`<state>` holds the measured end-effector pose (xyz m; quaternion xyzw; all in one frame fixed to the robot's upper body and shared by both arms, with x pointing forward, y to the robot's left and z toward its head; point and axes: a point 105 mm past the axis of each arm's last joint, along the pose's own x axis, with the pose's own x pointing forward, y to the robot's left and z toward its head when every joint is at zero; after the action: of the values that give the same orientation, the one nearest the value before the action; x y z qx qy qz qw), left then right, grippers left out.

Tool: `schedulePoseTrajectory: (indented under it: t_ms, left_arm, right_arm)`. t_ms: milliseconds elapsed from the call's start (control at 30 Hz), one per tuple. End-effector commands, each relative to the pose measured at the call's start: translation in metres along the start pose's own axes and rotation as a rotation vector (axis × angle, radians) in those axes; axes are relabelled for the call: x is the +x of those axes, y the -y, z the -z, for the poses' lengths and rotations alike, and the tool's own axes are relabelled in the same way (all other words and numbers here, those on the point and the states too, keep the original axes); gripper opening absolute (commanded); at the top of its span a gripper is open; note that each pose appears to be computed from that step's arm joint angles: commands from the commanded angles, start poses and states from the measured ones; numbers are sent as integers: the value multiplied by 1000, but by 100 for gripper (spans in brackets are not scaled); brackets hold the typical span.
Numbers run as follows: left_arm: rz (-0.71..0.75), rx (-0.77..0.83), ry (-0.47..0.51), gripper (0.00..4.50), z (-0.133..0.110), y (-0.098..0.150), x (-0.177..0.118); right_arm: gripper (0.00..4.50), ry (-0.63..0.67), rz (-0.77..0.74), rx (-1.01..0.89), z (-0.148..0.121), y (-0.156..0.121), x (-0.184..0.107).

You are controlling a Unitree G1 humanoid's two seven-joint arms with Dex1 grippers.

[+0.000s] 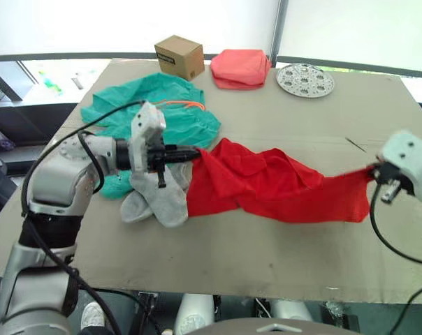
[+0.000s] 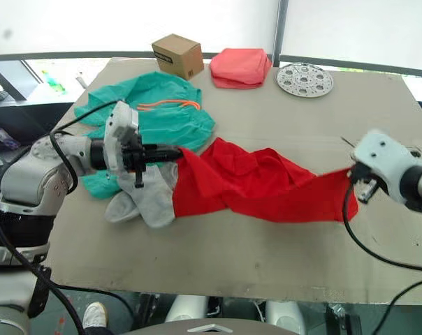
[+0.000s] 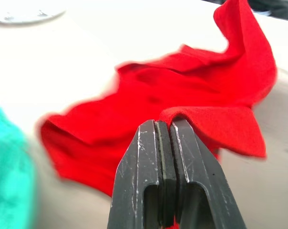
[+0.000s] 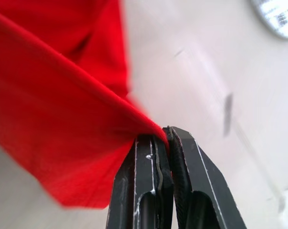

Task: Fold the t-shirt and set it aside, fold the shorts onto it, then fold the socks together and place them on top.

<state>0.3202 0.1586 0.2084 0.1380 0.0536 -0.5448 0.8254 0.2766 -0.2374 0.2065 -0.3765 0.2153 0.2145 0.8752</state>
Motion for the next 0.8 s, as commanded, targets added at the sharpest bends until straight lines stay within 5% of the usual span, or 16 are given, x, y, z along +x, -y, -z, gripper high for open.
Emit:
schedulePoseTrajectory:
  t_ms: [33, 267, 400, 533, 633, 800]
  left_arm:
    - [-21, 52, 15, 0, -6, -4, -2]
    - [68, -12, 14, 0, 3, 14, -3]
    - [345, -180, -75, 0, 8, 50, -23]
    - [388, -189, -106, 0, 6, 48, -28]
    - [306, -118, -113, 0, 6, 25, -16]
    - [-45, 114, -50, 0, -19, -50, 33]
  right_arm:
    - [11, -8, 59, 3, -2, 9, 2]
    - [11, -7, 44, 28, -3, 9, 2]
    - [11, 4, -394, 5, -7, -52, -24]
    - [11, -8, -419, 19, 0, -53, -28]
    - [11, 31, -281, 11, -8, -30, -15]
    - [11, -35, 245, -134, -19, 55, 21]
